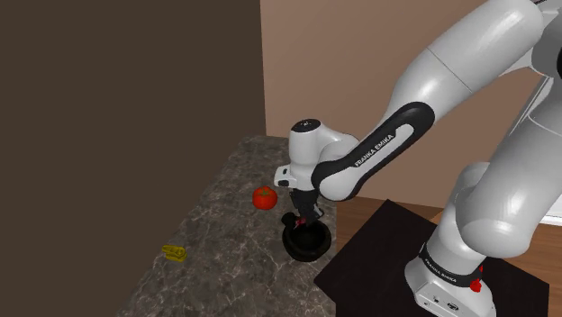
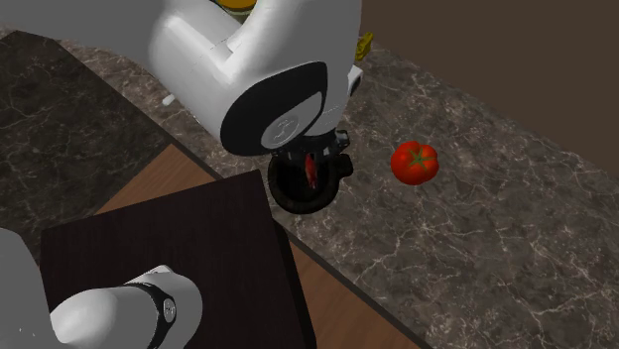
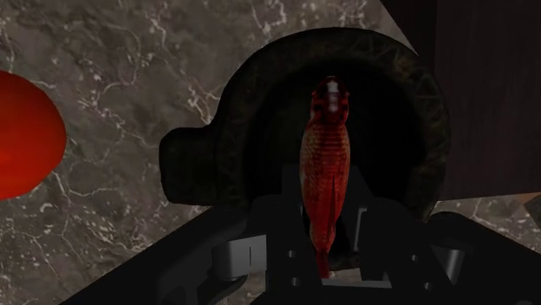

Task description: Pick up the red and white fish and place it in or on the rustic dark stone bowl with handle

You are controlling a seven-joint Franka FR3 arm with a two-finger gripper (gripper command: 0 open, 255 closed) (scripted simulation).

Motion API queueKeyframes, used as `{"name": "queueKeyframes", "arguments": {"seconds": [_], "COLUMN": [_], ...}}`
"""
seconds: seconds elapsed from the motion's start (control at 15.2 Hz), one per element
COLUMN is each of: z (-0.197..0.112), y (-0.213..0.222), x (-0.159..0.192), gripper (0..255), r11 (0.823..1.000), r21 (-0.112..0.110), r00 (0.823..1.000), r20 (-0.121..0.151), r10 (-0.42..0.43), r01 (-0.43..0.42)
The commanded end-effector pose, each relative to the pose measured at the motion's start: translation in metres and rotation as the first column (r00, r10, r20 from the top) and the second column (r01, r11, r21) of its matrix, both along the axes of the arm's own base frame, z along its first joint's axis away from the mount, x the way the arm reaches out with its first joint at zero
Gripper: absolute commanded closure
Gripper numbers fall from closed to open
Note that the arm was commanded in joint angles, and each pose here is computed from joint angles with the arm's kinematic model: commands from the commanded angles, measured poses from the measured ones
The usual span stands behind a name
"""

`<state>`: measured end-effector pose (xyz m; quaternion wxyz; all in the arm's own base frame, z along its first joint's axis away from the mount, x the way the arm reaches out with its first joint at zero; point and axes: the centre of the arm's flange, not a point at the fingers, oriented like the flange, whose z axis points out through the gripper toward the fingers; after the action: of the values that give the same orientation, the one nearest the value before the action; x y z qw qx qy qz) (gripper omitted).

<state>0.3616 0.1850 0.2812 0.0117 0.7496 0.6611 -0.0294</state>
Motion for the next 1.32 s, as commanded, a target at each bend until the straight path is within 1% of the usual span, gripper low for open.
{"name": "queueKeyframes", "arguments": {"seconds": [0.0, 0.13, 0.59, 0.66, 0.99, 1.25], "z": [-0.011, -0.018, -0.018, -0.018, -0.018, 0.031], "y": [0.000, 0.000, 0.000, 0.000, 0.000, 0.003], "x": [-0.001, -0.001, -0.001, -0.001, -0.001, 0.001], "gripper": [255, 255, 255, 0, 0, 0], "r11": [1.000, 1.000, 1.000, 1.000, 1.000, 1.000], "r21": [0.000, 0.000, 0.000, 0.000, 0.000, 0.000], "r00": [1.000, 1.000, 1.000, 1.000, 1.000, 1.000], "r20": [0.001, 0.001, 0.001, 0.001, 0.001, 0.001], "r10": [0.000, 0.000, 0.000, 0.000, 0.000, 0.000], "r01": [0.000, 0.000, 0.000, 0.000, 0.000, 0.000]}}
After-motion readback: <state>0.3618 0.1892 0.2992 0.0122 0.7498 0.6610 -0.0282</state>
